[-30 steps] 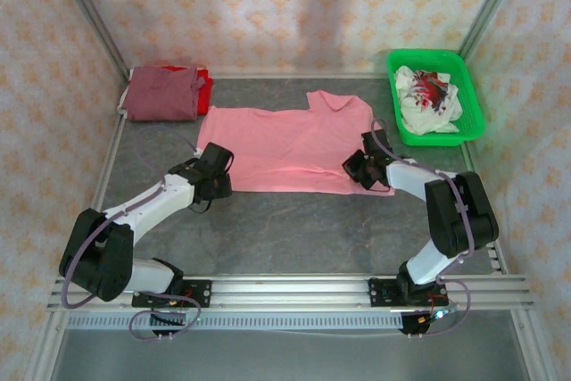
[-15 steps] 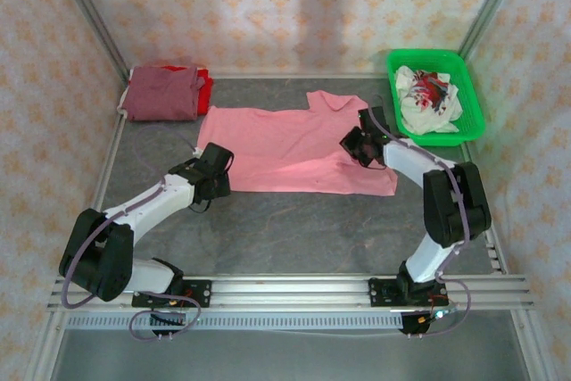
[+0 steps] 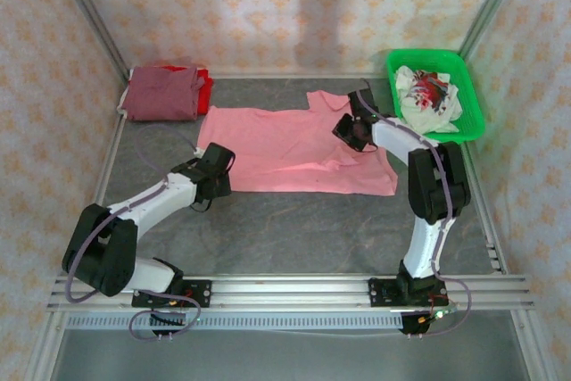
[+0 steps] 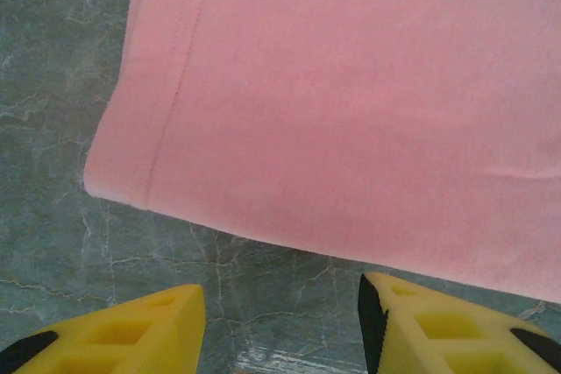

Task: Fold and stack the t-shirts

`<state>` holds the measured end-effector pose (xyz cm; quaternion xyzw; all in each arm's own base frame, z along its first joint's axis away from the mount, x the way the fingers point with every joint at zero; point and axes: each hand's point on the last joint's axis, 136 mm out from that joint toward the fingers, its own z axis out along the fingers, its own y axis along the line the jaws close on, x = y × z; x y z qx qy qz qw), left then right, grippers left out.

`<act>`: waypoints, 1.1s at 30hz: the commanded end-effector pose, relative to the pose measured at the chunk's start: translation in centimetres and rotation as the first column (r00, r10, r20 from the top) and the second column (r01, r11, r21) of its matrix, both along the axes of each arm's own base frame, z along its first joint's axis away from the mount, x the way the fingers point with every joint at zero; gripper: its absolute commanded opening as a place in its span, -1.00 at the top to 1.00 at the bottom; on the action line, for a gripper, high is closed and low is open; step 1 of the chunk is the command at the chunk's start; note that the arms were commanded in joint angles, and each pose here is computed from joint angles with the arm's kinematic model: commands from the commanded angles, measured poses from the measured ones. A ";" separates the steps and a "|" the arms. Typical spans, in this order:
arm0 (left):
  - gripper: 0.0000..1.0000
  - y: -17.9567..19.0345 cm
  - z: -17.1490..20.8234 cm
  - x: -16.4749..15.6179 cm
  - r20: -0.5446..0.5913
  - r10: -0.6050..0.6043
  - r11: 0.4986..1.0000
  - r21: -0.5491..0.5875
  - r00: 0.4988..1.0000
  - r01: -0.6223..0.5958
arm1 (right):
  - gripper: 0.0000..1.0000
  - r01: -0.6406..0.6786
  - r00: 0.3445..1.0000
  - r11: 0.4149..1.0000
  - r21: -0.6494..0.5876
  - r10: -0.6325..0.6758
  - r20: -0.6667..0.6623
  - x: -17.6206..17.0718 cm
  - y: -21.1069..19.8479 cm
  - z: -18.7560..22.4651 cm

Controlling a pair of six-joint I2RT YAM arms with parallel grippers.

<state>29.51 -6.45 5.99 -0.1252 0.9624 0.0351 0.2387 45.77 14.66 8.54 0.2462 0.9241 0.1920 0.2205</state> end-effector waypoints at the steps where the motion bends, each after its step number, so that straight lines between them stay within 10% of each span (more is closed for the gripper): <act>1: 0.01 0.4 -0.5 0.2 0.011 0.023 0.999 0.024 1.000 -0.023 | 0.32 -0.010 0.999 0.998 -0.054 0.012 0.037 -0.4 -0.7 2.9; 14: 0.01 -0.7 0.6 2.1 0.033 -0.005 1.000 0.000 0.999 0.005 | 0.34 0.106 0.994 0.993 0.048 -0.107 0.029 -8.1 -4.3 1.4; 33: 0.01 -0.8 0.6 2.0 0.021 -0.014 1.000 0.004 1.000 0.014 | 0.42 0.181 0.983 0.965 0.188 -0.175 -0.047 -4.5 -3.3 -4.1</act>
